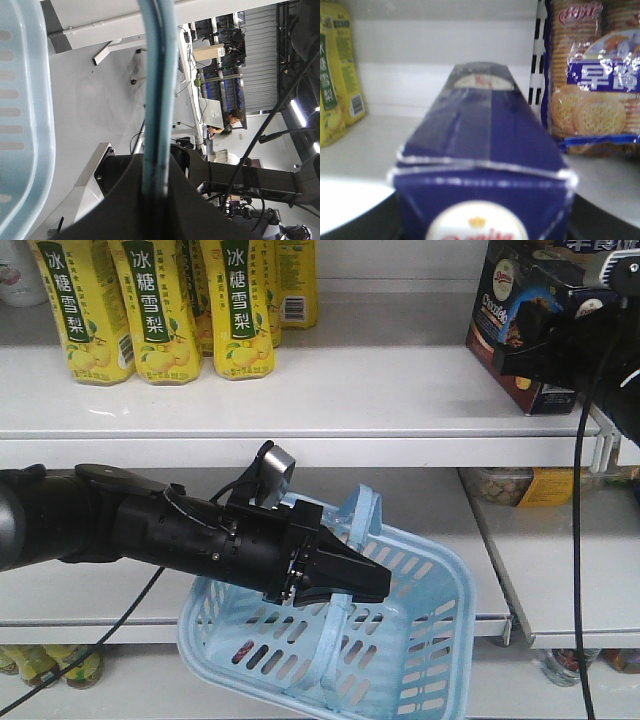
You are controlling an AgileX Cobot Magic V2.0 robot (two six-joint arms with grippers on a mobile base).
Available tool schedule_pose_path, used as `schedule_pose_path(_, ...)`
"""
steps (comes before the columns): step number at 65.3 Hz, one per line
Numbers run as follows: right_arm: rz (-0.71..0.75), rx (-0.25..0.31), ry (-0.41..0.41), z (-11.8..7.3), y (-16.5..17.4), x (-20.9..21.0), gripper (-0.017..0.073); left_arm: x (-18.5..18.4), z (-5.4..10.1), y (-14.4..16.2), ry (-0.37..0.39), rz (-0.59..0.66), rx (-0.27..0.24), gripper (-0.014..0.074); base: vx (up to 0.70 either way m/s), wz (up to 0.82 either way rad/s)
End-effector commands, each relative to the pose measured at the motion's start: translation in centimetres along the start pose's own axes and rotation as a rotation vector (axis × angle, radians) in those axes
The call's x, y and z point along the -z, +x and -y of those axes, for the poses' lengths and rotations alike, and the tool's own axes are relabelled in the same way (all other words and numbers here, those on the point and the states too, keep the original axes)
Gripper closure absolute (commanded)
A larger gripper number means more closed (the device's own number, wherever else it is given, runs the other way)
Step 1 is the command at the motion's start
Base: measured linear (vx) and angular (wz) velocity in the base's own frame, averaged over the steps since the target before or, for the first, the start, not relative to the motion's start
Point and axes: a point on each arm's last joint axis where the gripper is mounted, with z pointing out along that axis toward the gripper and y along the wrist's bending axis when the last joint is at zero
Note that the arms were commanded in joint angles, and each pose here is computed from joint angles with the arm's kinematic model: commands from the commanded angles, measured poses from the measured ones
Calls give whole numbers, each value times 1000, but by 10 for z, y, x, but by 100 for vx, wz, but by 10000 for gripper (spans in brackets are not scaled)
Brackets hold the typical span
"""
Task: Left arm holds basket, right arm returns cookies
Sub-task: 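Set the cookie box on the upper shelf and open the right gripper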
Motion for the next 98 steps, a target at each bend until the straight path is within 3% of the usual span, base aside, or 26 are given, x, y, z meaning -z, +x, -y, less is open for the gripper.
schedule_pose_path(1,90,14,10,3,-20,4,133,10,31,-18,117,157,-11,599,0,0)
schedule_pose_path(18,71,12,6,2,-23,10,18,10,31,-18,117,157,-11,599,0,0)
schedule_pose_path(74,-24,14,-30,0,-56,74,16,10,31,-18,117,157,-11,599,0,0)
schedule_pose_path(98,-40,17,-46,0,-65,124,16,10,31,-18,117,157,-11,599,0,0)
